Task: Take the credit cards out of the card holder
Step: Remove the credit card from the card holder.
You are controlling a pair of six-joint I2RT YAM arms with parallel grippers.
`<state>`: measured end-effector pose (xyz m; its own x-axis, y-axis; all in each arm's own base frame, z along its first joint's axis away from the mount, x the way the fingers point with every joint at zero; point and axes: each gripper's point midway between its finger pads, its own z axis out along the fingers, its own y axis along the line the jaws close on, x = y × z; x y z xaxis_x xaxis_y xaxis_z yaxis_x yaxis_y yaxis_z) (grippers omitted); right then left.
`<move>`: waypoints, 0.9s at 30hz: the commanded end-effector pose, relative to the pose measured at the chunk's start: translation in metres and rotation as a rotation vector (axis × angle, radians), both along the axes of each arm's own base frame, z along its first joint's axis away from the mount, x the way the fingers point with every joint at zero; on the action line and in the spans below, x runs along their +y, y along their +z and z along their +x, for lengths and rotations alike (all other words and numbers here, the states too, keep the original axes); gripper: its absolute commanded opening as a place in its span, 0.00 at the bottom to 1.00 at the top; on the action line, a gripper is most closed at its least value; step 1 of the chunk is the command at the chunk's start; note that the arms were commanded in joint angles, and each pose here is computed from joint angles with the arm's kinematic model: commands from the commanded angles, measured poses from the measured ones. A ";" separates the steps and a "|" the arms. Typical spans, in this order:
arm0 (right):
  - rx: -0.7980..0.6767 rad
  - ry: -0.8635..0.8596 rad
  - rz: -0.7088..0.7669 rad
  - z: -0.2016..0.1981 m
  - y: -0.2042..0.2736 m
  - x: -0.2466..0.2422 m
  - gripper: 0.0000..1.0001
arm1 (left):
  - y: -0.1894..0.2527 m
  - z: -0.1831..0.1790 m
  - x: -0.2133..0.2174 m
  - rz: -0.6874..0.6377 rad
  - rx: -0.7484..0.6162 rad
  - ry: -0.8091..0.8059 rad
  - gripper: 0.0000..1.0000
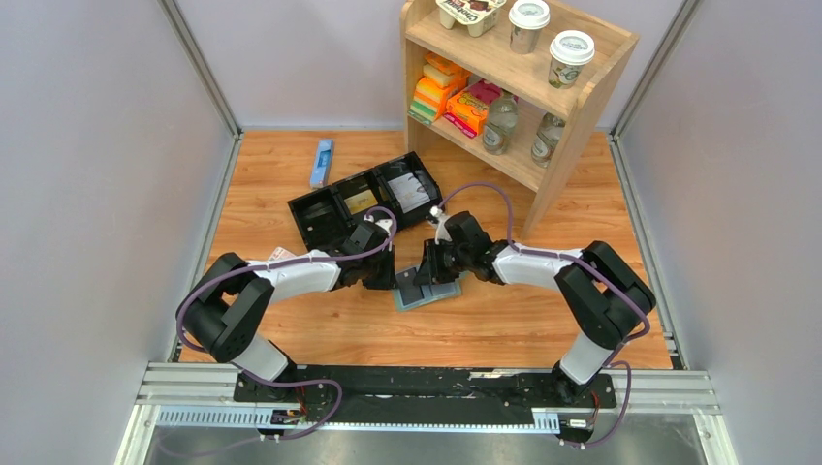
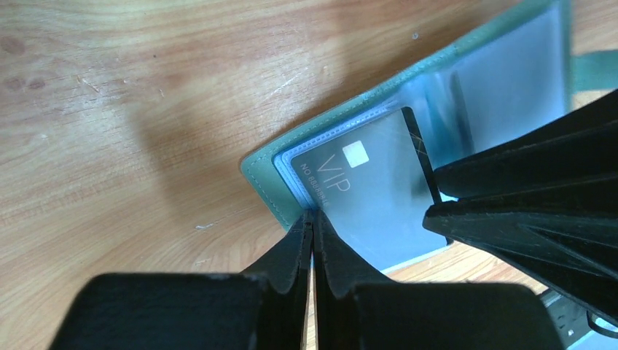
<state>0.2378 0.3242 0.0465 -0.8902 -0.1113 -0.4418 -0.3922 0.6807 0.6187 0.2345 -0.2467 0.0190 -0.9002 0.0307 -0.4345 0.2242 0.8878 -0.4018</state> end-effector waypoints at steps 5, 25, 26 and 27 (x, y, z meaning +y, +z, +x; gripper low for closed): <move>0.000 0.106 0.183 -0.009 0.033 0.032 0.17 | -0.014 -0.012 0.013 0.076 0.053 0.008 0.06; 0.148 0.094 0.236 -0.002 0.016 0.038 0.27 | -0.023 -0.015 0.023 0.148 0.065 0.011 0.02; 0.148 0.090 0.251 -0.001 0.019 0.036 0.28 | -0.024 -0.017 0.025 0.156 0.075 0.011 0.01; 0.152 0.083 0.262 0.000 0.021 0.032 0.28 | -0.026 -0.018 0.026 0.163 0.078 0.014 0.00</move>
<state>0.2364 0.3555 0.0418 -0.9444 -0.1077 -0.3106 -0.3169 0.5490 0.7734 0.2339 -0.2453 0.0188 -0.9003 0.0385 -0.4336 0.2211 0.8985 -0.3792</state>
